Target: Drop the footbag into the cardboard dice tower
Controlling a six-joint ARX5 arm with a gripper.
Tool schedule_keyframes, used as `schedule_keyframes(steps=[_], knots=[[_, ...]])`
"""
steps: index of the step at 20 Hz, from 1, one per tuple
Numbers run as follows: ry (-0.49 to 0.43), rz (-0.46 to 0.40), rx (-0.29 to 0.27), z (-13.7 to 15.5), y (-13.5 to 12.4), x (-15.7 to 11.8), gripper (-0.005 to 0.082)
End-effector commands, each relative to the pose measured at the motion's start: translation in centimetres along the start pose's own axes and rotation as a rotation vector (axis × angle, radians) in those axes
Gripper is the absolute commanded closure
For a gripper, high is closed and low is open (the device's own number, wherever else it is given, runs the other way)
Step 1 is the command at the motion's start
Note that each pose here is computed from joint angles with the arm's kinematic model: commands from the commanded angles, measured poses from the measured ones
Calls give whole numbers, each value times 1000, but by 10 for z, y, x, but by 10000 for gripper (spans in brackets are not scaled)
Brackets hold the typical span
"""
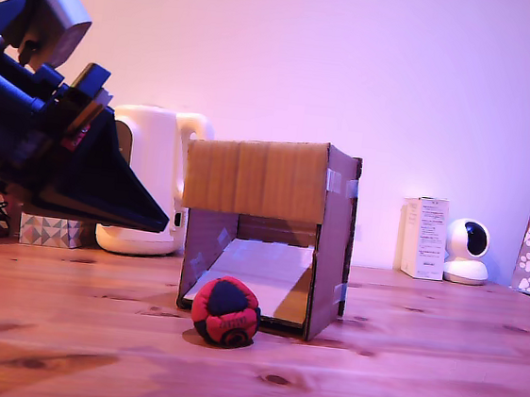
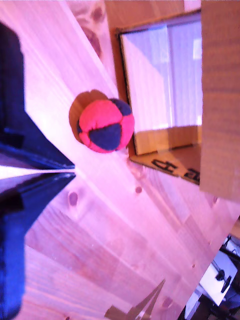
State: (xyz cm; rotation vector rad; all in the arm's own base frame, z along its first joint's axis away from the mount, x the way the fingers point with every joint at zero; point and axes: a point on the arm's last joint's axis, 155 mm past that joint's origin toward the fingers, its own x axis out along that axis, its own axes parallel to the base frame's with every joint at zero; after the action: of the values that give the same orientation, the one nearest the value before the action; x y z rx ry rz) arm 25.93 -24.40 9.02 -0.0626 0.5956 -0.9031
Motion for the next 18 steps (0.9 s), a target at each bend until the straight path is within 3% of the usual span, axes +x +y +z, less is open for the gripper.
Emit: schedule_keyframes(steps=[1, 7, 8, 9, 10, 11, 12, 18], knots=[[10, -3, -5, -6, -1, 1, 793], [-48, 17, 22, 7, 5, 6, 785], [-53, 15, 34, 8, 5, 7, 737], [-56, 16, 39, 8, 6, 9, 625], [-60, 16, 41, 8, 7, 12, 427], [-57, 16, 40, 7, 9, 15, 162], [-55, 20, 39, 6, 10, 17, -14], [-53, 27, 38, 6, 16, 28, 5]])
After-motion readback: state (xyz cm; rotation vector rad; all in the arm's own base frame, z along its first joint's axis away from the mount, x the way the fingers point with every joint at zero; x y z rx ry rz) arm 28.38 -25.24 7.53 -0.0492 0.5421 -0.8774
